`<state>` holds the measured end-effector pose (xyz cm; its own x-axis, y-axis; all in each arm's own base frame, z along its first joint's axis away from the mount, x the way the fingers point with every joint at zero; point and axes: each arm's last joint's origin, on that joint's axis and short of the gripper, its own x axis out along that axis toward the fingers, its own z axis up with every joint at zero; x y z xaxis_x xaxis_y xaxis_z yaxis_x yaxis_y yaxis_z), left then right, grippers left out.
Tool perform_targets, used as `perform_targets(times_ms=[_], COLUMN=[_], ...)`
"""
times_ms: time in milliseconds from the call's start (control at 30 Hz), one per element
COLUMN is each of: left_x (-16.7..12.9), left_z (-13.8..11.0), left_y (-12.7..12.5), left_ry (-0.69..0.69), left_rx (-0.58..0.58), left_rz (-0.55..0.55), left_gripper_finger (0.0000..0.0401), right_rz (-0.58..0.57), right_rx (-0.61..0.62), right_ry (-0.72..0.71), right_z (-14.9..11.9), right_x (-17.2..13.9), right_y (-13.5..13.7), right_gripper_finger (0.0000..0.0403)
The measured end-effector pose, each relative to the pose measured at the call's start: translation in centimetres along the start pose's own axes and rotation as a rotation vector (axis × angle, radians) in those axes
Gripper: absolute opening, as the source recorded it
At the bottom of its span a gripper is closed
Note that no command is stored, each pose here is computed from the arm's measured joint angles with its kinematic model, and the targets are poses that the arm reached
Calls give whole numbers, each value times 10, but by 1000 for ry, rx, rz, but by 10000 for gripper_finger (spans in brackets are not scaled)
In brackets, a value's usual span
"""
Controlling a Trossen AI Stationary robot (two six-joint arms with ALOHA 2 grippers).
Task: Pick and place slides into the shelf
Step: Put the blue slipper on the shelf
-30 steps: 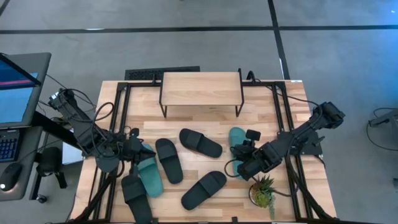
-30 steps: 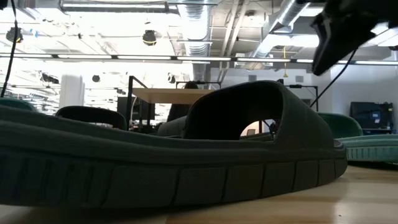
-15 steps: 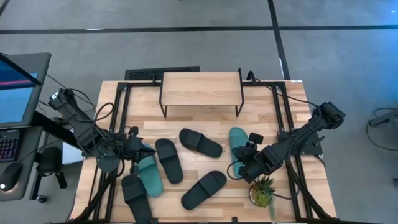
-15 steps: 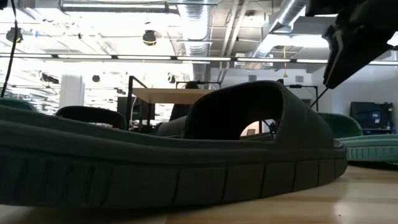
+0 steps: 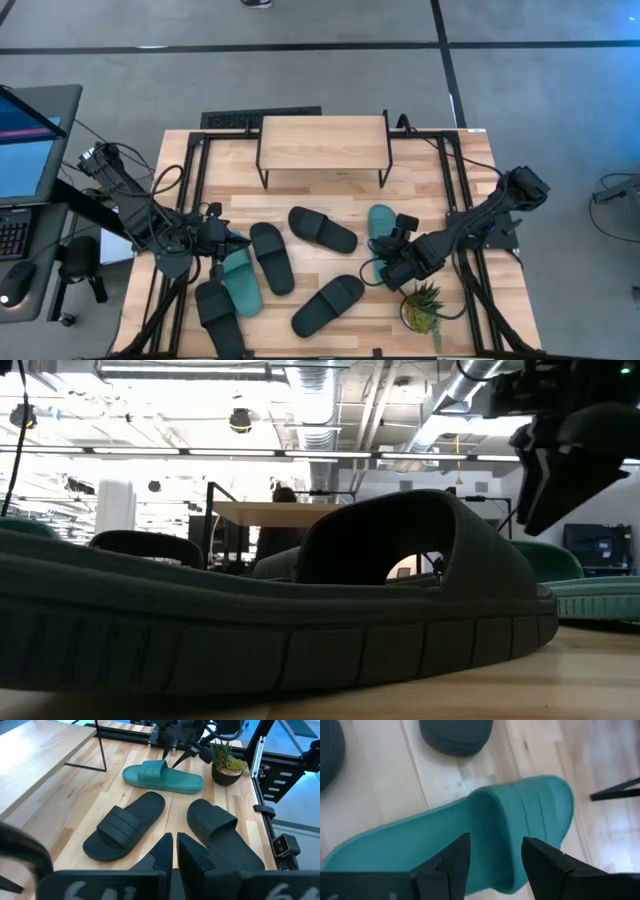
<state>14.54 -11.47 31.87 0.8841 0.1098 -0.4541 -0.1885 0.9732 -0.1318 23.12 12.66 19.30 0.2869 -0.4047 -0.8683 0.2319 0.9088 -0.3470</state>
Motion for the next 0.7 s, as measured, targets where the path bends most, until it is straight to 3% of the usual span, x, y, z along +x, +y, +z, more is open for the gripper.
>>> perform_targets(times_ms=[400,700], left_x=[0,0], left_z=[0,0], left_y=[0,0], left_ry=[-2,-4], left_rx=[-7,-11], left_rz=[1,-1], left_gripper_finger=[14,14], right_rz=[-42,-45], right_rx=[23,35], right_ry=[30,34], right_z=[-11,-15], right_x=[11,16], right_y=[-3,-3], right_gripper_finger=[137,145])
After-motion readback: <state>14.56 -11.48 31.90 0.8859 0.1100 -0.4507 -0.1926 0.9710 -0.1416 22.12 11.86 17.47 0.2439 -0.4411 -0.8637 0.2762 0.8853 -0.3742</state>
